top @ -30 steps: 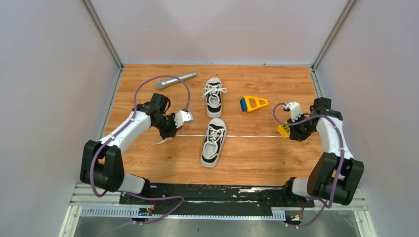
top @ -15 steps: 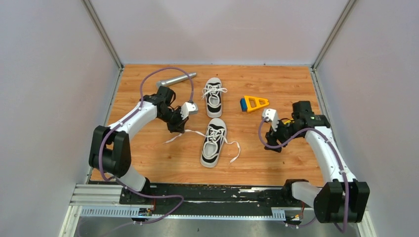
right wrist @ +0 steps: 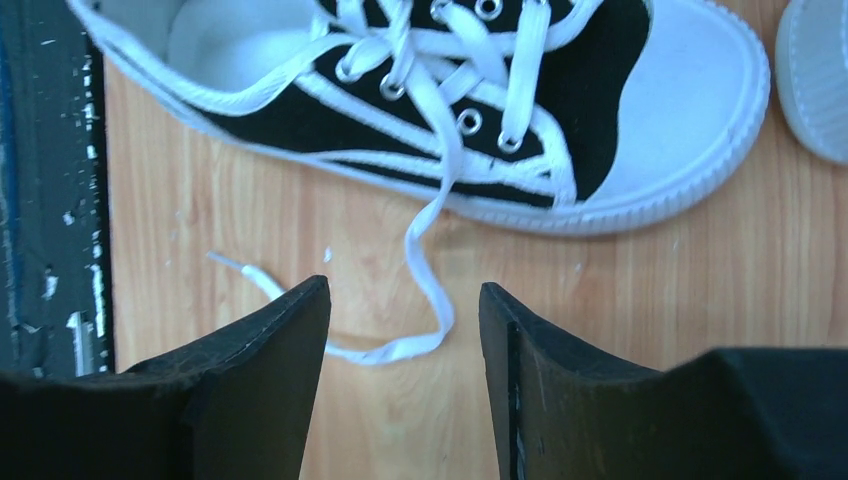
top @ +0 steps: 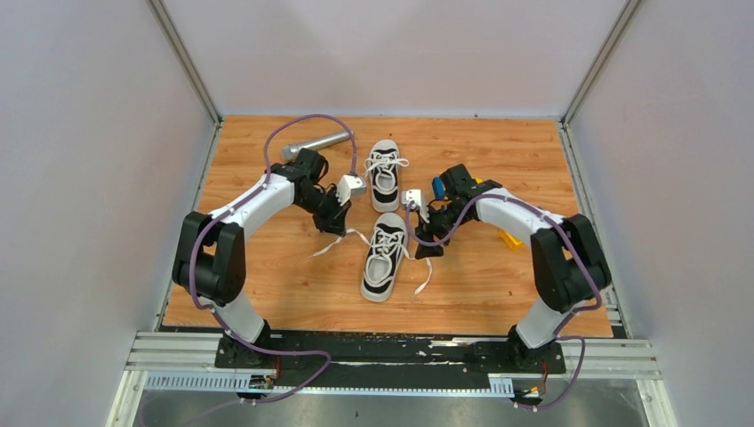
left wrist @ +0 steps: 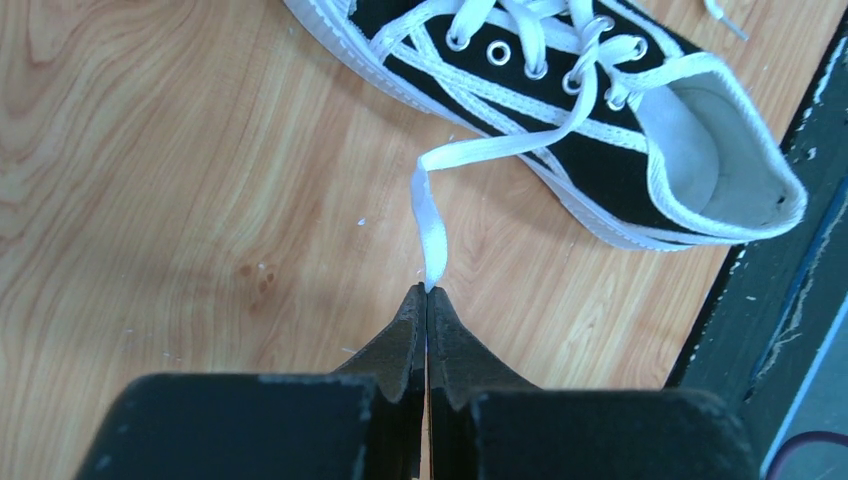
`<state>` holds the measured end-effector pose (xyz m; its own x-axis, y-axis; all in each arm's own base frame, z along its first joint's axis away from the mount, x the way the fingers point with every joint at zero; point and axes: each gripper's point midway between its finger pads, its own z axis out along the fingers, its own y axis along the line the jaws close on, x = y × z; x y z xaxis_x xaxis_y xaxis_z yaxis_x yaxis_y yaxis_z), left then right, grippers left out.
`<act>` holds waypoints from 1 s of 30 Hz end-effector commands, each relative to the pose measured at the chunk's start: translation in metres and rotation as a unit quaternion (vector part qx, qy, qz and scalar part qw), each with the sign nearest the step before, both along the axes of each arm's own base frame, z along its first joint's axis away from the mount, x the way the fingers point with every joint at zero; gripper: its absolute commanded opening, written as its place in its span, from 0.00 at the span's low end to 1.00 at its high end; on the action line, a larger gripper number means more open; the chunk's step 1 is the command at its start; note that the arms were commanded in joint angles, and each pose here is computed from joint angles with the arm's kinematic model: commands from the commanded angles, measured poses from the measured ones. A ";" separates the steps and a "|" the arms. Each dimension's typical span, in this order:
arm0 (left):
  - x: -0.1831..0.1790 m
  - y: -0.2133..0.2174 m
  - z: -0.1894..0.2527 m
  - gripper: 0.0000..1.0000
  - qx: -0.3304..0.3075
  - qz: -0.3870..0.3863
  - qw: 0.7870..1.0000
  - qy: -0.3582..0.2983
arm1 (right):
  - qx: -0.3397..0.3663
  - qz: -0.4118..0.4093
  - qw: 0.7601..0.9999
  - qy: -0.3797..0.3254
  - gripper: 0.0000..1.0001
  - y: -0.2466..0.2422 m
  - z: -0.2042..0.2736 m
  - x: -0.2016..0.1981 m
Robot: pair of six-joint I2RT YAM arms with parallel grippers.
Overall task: Tie the shoes
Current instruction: Tie the shoelace on the shoe, then wrap the shoelace around the shoelace.
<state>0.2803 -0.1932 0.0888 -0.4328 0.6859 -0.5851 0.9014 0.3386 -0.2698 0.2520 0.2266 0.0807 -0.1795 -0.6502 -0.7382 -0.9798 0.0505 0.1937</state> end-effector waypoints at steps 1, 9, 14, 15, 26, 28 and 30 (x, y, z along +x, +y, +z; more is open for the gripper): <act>0.000 -0.013 0.015 0.00 -0.037 0.019 0.999 0.029 | 0.024 0.033 0.998 -0.039 0.58 0.029 -0.001 0.023; 0.009 -0.016 0.013 0.00 -0.032 0.049 0.997 0.042 | -0.039 0.052 0.996 -0.057 0.56 0.035 -0.050 0.016; 0.009 -0.013 0.008 0.00 -0.017 0.050 0.997 0.051 | -0.080 0.008 0.994 -0.073 0.36 0.026 -0.058 0.026; 0.009 -0.011 0.007 0.00 -0.014 0.051 0.997 0.052 | -0.090 -0.003 0.993 -0.077 0.27 0.022 -0.057 0.029; 0.013 0.048 -0.012 0.00 0.062 0.136 0.987 0.063 | -0.116 -0.082 0.988 -0.063 0.00 -0.028 -0.021 0.022; 0.014 0.062 -0.015 0.00 0.076 0.152 0.984 0.058 | -0.118 -0.085 0.988 -0.055 0.00 -0.035 -0.018 0.013; 0.011 0.072 -0.018 0.00 0.091 0.155 0.982 0.054 | -0.124 -0.093 0.987 -0.038 0.00 -0.045 -0.021 0.004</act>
